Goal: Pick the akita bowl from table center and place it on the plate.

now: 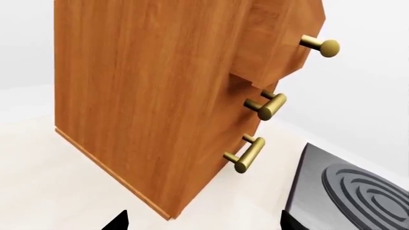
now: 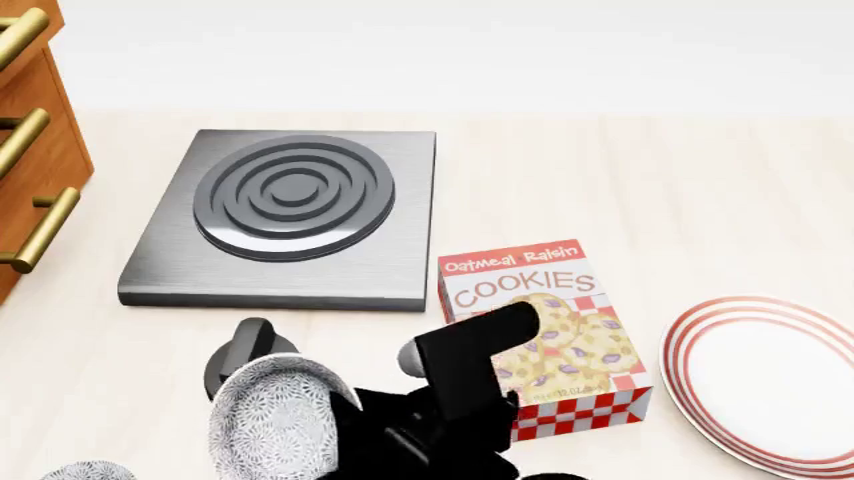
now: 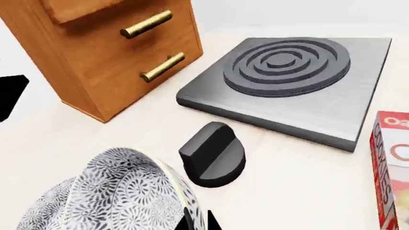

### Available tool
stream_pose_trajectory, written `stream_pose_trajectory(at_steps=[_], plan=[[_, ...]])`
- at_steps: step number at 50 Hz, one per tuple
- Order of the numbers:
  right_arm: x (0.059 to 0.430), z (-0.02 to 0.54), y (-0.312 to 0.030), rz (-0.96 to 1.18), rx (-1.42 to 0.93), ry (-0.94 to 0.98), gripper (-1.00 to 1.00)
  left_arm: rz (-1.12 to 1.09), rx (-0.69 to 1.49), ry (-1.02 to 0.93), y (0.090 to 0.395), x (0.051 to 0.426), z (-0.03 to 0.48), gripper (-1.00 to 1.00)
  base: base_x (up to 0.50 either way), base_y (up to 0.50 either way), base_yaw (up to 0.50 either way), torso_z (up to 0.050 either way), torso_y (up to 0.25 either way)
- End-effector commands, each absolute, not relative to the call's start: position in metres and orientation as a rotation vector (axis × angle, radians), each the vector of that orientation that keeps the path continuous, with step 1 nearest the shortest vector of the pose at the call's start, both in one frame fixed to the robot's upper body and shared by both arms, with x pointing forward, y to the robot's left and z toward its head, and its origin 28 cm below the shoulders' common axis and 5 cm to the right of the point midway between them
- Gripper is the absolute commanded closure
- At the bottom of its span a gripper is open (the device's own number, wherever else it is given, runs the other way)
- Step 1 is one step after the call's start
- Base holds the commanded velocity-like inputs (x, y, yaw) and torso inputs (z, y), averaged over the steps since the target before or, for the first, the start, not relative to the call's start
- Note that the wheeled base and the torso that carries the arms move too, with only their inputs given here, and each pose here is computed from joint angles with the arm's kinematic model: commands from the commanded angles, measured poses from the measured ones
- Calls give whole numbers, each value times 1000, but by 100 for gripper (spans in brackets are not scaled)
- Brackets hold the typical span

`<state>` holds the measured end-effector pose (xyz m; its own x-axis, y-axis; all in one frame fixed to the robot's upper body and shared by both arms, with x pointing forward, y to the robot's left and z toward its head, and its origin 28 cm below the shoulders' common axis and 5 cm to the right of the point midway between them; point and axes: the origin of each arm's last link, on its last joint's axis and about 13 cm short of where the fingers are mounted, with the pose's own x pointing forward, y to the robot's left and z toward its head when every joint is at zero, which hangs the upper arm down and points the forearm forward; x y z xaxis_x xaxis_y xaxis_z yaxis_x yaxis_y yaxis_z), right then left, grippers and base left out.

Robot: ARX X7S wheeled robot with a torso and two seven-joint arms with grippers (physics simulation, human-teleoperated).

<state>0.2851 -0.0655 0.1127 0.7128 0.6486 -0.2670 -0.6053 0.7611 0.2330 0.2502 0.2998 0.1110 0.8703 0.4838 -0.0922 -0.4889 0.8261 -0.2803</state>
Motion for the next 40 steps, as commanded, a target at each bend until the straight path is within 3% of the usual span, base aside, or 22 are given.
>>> stream_pose_trajectory(at_steps=[1,10,27,40], plan=[[270,157,-85,626,108,-13,100,501,-335,-6,298,248,106,-100,0,0,0,0,0],[253,173,-99,574,-31,-176,100,499,-334,-9,298,247,107,-100,0,0,0,0,2],[238,221,-136,280,-176,-553,100,499,-332,-10,298,247,107,-100,0,0,0,0,0],[242,238,-157,-5,-144,-408,100,495,-335,-5,297,247,107,-100,0,0,0,0,0]])
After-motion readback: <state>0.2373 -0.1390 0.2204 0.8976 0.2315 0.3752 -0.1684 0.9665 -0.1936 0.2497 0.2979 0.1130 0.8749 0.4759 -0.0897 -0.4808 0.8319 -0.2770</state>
